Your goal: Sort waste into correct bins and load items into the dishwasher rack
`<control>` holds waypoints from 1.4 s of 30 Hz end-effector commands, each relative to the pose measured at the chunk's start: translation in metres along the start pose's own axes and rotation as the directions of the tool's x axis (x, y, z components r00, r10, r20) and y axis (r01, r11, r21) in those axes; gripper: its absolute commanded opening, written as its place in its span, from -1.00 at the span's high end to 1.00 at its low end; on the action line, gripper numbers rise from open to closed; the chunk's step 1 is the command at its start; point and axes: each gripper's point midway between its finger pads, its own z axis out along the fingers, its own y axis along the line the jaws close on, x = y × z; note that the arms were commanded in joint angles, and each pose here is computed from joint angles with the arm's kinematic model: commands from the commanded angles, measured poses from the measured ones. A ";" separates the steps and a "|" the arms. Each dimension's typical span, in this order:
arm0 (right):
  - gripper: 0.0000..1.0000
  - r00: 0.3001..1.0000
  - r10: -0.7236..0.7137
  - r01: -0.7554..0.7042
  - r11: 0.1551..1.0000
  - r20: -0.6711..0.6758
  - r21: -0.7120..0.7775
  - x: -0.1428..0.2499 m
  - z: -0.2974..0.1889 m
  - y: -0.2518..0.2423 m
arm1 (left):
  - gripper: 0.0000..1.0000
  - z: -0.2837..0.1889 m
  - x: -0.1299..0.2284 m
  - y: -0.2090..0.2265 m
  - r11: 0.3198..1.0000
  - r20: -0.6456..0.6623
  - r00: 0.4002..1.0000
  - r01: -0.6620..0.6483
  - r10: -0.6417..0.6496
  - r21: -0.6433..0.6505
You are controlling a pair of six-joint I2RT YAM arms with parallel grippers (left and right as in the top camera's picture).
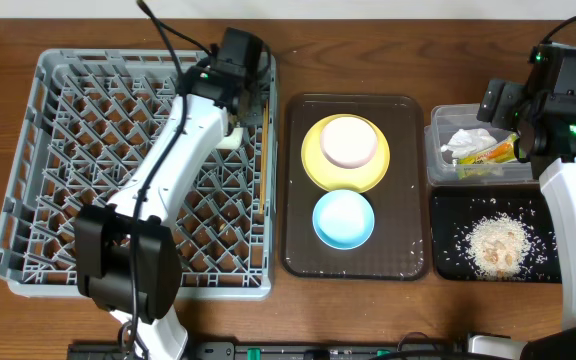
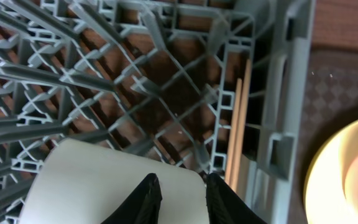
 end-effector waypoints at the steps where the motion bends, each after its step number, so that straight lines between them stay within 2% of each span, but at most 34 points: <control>1: -0.98 1.000 0.018 -0.018 1.000 0.020 0.003 -0.006 -0.006 -0.003 | 0.38 -0.034 -0.022 0.005 0.999 0.095 0.995 0.038 -0.042 0.036; 5: -0.99 1.000 0.018 -0.018 1.000 0.020 0.003 -0.006 -0.006 -0.003 | 0.29 -0.060 -0.035 0.020 0.995 0.155 0.984 0.082 -0.089 0.054; 9: -0.98 1.000 0.018 -0.018 1.000 0.020 0.003 -0.006 -0.006 -0.003 | 0.11 -0.078 -0.041 0.028 0.982 0.159 0.977 0.116 -0.139 0.148; 18: -0.98 1.000 0.018 -0.018 1.000 0.021 0.003 -0.006 -0.006 -0.003 | 0.09 -0.079 -0.036 0.041 0.910 0.027 0.980 0.171 -0.196 0.378; 25: -0.98 1.000 0.019 -0.019 1.000 0.020 0.003 -0.006 -0.006 -0.004 | 0.03 -0.062 -0.020 0.055 0.889 -0.092 0.971 0.239 -0.221 0.390; 31: -0.98 1.000 0.018 -0.018 1.000 0.020 0.003 -0.006 -0.006 -0.003 | 0.15 -0.047 -0.005 0.039 0.840 -0.201 0.965 0.246 -0.166 0.484; 36: -0.98 1.000 0.018 -0.018 1.000 0.020 0.003 -0.006 -0.006 -0.003 | 0.17 -0.028 0.003 0.038 0.841 -0.260 0.952 0.273 -0.165 0.467; 42: -0.99 1.000 0.018 -0.018 1.000 0.020 0.003 -0.006 -0.006 -0.003 | 0.53 -0.024 0.009 0.038 0.842 -0.289 0.943 0.286 -0.164 0.457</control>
